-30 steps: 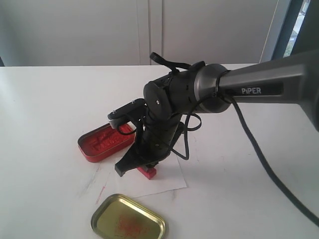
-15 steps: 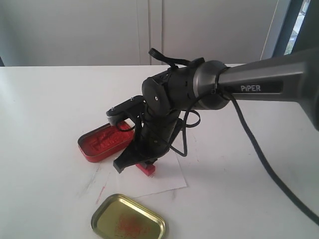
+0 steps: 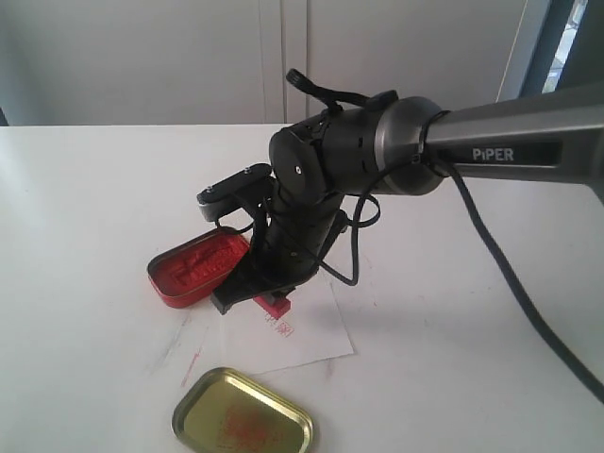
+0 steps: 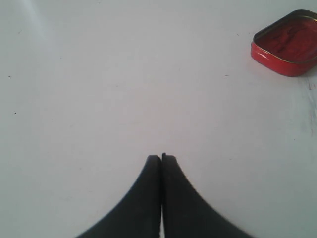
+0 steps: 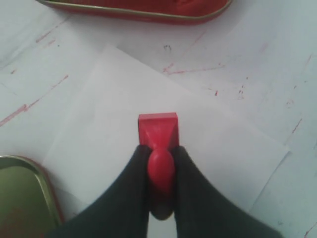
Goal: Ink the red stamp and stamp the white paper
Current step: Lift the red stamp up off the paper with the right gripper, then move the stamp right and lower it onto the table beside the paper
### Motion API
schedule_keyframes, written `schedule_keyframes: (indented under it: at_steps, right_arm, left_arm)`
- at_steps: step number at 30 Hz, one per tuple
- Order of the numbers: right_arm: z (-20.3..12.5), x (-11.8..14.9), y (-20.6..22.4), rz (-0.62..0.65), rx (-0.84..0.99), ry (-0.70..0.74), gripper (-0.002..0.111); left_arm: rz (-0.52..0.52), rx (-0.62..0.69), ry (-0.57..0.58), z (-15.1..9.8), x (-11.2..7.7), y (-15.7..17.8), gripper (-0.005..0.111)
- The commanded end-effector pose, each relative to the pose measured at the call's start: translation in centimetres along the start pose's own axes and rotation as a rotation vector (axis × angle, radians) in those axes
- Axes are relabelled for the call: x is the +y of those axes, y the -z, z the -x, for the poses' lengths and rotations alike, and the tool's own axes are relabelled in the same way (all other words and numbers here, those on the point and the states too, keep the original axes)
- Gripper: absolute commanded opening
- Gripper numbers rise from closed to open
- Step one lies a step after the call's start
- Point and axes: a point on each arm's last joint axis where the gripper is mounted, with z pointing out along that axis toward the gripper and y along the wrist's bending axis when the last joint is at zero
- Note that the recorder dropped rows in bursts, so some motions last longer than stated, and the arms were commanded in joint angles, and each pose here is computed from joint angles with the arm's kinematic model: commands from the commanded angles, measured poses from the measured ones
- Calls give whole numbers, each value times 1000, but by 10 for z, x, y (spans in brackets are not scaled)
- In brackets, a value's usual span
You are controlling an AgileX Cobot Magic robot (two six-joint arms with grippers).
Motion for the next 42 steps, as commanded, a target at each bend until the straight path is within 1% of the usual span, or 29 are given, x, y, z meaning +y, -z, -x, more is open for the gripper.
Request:
schedule_keyframes:
  at_steps: [1,6,12,18,22,25,32,35,38,42]
  right_arm:
    - [3,-1,7,-5,-16,-2,0]
    - [3,-4,7,2,-17,-24,0]
    - [4,-24,9,61,-37,-115,0]
    - [7,-46,13,206,-105,-200,0]
    - [8,-70,19,304,-183,-268,0]
    - [7,-89,22,343,-232,-313,0]
    - [0,-120,26,400,-320,-396,0]
    - [-5,-133,25,440,-361,-469,0]
    - [-9,-144,19,525,-392,-547,0]
    - [-12,-152,8,644,-422,-581,0]
  left_arm:
    - [0,11,7,-3,0,-1,0]
    - [0,11,7,-3,0,-1,0]
    - [0,11,7,-3,0,-1,0]
    - [0,11,7,-3,0,-1,0]
    - [0,11,7,-3,0,-1,0]
    - [0,11,7,-3,0,-1,0]
    - [0,11,7,-3,0,-1,0]
    - [0,11,7,-3,0,-1,0]
    - [0,11,7,-3,0,-1,0]
    - [0,11,7,-3,0,-1,0]
